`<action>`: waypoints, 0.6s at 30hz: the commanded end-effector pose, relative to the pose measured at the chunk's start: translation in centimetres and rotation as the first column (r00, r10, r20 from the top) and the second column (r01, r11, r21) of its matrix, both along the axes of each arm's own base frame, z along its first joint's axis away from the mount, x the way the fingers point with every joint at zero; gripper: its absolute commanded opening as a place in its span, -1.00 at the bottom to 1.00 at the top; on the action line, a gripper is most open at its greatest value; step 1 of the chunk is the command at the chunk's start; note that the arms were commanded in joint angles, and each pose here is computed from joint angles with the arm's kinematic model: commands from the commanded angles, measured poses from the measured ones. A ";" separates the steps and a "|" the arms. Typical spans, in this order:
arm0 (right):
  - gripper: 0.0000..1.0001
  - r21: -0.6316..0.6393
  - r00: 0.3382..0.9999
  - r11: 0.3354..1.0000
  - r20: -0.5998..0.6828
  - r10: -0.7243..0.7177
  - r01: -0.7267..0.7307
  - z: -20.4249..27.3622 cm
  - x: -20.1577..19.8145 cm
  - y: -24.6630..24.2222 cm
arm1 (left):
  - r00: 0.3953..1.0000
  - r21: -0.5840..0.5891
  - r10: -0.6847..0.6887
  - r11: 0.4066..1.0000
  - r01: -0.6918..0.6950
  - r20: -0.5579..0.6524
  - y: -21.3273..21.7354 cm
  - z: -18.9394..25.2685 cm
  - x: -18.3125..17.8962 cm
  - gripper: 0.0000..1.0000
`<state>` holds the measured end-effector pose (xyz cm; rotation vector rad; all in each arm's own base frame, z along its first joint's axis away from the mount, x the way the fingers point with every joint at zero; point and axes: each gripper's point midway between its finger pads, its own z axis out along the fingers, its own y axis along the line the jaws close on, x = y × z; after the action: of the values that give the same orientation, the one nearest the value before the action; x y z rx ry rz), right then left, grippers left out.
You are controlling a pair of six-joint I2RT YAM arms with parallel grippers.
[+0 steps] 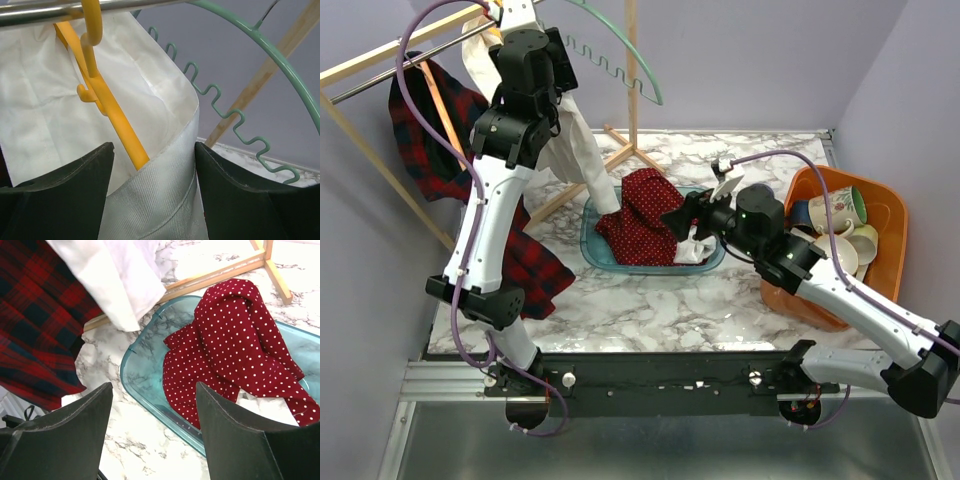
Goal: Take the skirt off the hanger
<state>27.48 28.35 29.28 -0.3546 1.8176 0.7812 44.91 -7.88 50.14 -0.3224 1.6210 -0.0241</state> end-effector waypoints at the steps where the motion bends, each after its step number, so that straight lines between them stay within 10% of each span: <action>1: 0.50 0.006 0.999 1.000 0.037 0.015 -0.015 2.0 -0.8 -0.5 | 1.000 0.001 0.013 1.000 -0.013 -0.010 0.3 -0.4 0.3 0.30; 10: 0.42 0.041 0.995 0.998 0.094 0.044 -0.048 6.6 -1.9 -0.9 | 0.996 -0.003 -0.049 0.999 0.049 0.081 0.0 3.2 -1.5 -0.94; 18: 0.38 0.065 0.989 0.994 0.120 0.081 -0.089 8.5 -2.8 -0.8 | 0.978 -0.012 -0.094 0.995 0.098 0.188 0.0 7.1 -3.7 -1.00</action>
<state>26.04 27.51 36.90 -0.3764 1.6839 0.8322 44.33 -7.62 51.33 -0.3009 1.5977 -0.0481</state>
